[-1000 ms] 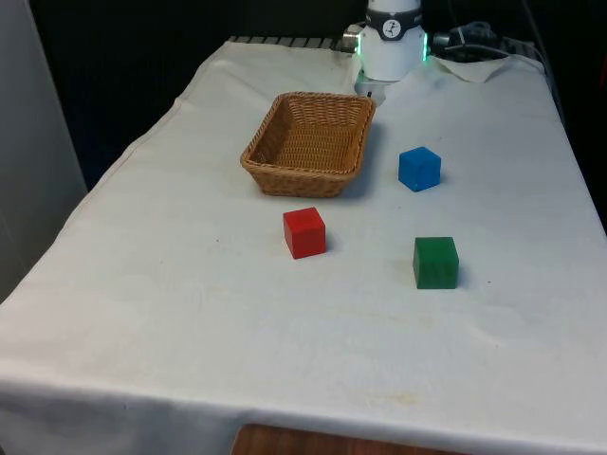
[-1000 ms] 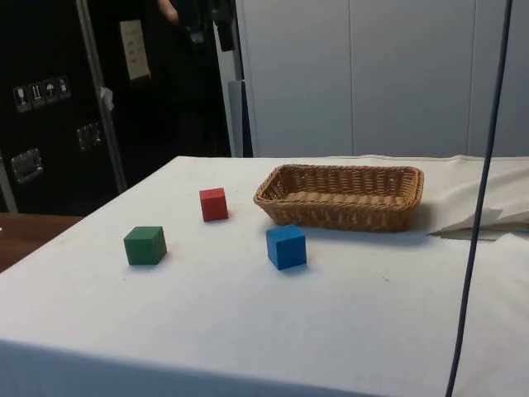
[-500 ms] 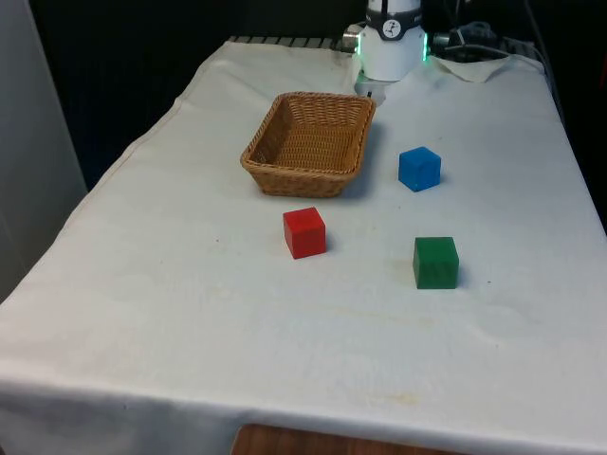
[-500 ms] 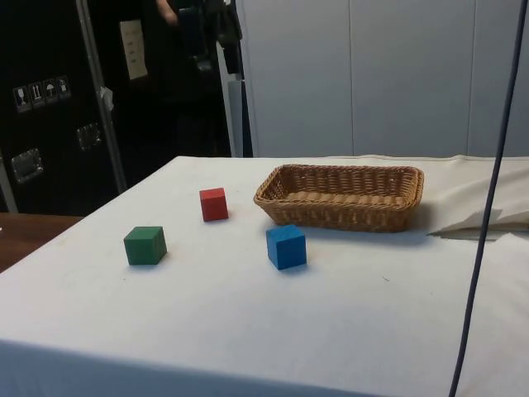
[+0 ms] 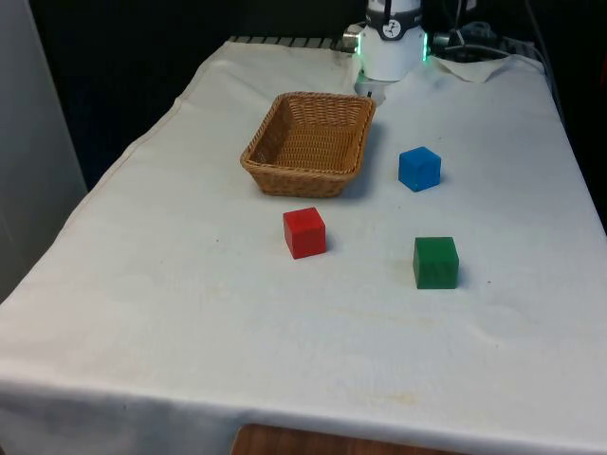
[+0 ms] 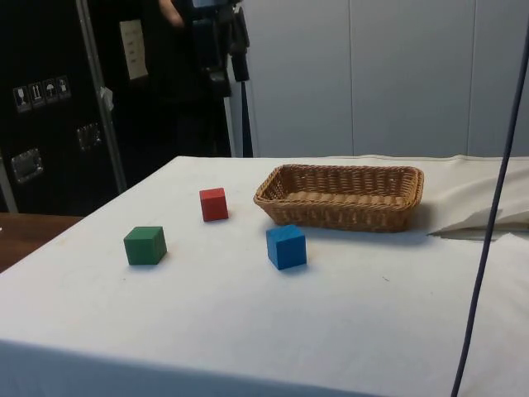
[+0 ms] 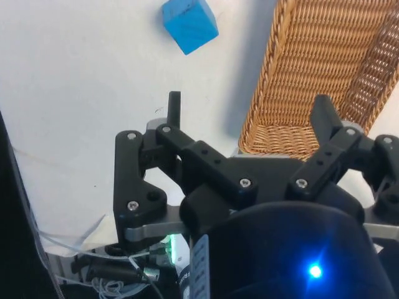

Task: Pick up the blue cube and place it into the basket.

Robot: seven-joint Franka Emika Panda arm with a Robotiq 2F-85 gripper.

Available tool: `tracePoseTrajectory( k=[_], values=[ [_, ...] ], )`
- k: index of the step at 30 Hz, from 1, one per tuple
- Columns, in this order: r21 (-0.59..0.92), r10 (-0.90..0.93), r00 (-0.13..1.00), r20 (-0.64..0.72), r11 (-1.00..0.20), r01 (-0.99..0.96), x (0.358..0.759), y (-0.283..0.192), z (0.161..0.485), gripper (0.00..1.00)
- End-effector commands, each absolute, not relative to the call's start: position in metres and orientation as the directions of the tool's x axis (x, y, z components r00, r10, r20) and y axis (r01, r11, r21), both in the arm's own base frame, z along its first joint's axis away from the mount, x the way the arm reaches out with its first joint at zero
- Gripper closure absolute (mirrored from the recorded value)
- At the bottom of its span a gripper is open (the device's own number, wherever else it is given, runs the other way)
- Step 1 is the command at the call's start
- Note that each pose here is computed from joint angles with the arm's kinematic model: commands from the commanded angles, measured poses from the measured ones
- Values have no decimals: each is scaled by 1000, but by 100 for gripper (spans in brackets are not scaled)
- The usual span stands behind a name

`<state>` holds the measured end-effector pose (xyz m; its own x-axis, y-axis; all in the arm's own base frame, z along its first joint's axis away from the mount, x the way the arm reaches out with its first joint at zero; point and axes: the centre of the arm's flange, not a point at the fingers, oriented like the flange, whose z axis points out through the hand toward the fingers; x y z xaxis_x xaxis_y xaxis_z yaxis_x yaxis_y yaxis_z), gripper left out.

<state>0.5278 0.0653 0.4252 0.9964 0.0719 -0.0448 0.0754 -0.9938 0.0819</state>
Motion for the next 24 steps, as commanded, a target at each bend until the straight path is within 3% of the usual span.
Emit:
tracePoseTrajectory(
  k=[1,24],
  values=[
    [84,81,996,-32,-993,84,526,66,425,0],
    [56,188,982,-28,-980,189,497,64,391,0]
  ],
)
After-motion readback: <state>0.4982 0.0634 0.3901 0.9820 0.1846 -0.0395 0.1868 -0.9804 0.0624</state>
